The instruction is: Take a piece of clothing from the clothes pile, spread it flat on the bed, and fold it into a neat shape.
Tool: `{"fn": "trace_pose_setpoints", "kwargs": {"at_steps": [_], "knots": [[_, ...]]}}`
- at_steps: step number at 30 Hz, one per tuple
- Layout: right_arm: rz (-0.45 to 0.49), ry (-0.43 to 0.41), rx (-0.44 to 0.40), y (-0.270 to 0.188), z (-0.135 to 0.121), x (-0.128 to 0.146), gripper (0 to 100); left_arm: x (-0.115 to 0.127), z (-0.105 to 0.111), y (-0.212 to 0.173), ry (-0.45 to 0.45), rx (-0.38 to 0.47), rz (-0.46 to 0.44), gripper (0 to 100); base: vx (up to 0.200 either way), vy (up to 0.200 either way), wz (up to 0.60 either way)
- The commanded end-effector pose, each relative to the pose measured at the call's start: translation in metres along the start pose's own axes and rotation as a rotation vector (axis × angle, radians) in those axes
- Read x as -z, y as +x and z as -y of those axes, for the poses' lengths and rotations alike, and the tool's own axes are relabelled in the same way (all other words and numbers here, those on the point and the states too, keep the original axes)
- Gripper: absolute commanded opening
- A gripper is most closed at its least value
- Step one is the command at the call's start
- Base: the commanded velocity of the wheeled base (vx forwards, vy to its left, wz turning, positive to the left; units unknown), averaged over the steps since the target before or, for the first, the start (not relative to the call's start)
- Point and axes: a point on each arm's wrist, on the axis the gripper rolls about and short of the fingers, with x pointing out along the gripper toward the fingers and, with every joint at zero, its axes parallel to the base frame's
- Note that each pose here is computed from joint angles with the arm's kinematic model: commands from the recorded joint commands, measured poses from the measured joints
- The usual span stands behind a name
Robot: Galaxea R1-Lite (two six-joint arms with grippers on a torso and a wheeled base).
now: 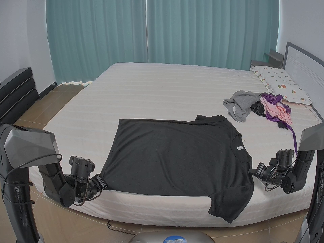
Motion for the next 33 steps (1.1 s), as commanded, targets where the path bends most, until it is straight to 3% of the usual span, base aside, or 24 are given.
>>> {"fn": "trace_pose_setpoints", "kwargs": {"at_steps": [1,18,30,31,33], "knots": [[0.025,-0.006,-0.014,0.003,-0.002,-0.007,0,0.000,0.000,0.000,-0.001,0.002,0.002,0,0.000,0.000,0.00],[0.094,-0.013,-0.037,0.022,-0.015,-0.053,0,-0.001,0.005,0.003,-0.001,0.017,0.004,0,0.000,0.000,0.00],[0.056,-0.013,-0.010,0.036,-0.010,-0.055,0,-0.002,0.005,0.006,-0.002,0.017,0.004,0,0.000,0.000,0.00],[0.055,-0.022,-0.007,0.036,-0.009,-0.054,100,-0.002,0.005,0.006,-0.002,0.017,0.004,0,0.000,0.000,0.00],[0.056,-0.029,-0.006,0.034,-0.009,-0.054,100,-0.001,0.005,0.006,-0.002,0.016,0.003,0,0.000,0.000,0.00]]}}
